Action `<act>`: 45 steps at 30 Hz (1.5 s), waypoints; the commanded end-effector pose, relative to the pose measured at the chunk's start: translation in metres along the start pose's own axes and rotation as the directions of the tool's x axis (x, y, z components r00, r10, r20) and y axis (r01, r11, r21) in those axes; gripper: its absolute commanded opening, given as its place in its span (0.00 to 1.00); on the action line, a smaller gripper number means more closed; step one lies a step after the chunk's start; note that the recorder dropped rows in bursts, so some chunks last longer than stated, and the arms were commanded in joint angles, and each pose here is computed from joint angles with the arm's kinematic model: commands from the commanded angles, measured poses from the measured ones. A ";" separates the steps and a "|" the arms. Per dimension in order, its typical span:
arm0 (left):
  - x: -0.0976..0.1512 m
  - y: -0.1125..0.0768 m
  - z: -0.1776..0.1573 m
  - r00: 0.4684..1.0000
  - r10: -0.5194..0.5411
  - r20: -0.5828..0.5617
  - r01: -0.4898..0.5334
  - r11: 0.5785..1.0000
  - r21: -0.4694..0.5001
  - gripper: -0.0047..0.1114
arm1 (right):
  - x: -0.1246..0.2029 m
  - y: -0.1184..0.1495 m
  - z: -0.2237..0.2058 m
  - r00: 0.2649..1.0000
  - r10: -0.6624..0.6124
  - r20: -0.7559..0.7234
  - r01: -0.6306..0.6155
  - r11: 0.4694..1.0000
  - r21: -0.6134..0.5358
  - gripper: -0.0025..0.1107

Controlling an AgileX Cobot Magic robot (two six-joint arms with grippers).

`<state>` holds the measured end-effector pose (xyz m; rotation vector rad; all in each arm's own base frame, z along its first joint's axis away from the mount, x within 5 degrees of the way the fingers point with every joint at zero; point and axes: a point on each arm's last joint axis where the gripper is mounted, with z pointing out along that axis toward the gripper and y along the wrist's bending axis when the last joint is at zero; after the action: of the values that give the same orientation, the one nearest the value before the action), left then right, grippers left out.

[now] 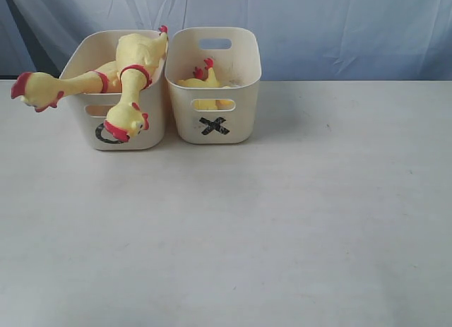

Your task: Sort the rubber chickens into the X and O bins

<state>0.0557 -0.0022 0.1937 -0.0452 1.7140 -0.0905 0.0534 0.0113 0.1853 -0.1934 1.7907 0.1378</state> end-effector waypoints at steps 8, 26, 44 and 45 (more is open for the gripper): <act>0.001 -0.001 0.000 0.990 0.140 0.005 -0.140 0.990 0.012 0.04 | 0.000 0.000 0.000 1.000 -0.001 0.010 0.001 1.000 0.001 0.02; 0.001 -0.001 0.000 0.991 0.135 0.005 -0.135 0.991 0.013 0.04 | 0.000 0.000 0.000 1.000 0.003 0.011 -0.003 1.000 0.000 0.02; 0.001 -0.001 0.000 0.991 0.135 0.005 -0.135 0.991 0.013 0.04 | 0.000 0.000 0.000 1.000 0.003 0.011 -0.003 1.000 0.000 0.02; 0.001 -0.001 0.000 0.991 0.135 0.005 -0.135 0.991 0.013 0.04 | 0.000 0.000 0.000 1.000 0.003 0.011 -0.003 1.000 0.000 0.02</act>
<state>0.0557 -0.0026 0.1937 0.0842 1.7115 0.0155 0.0534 0.0113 0.1853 -0.1917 1.7910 0.1405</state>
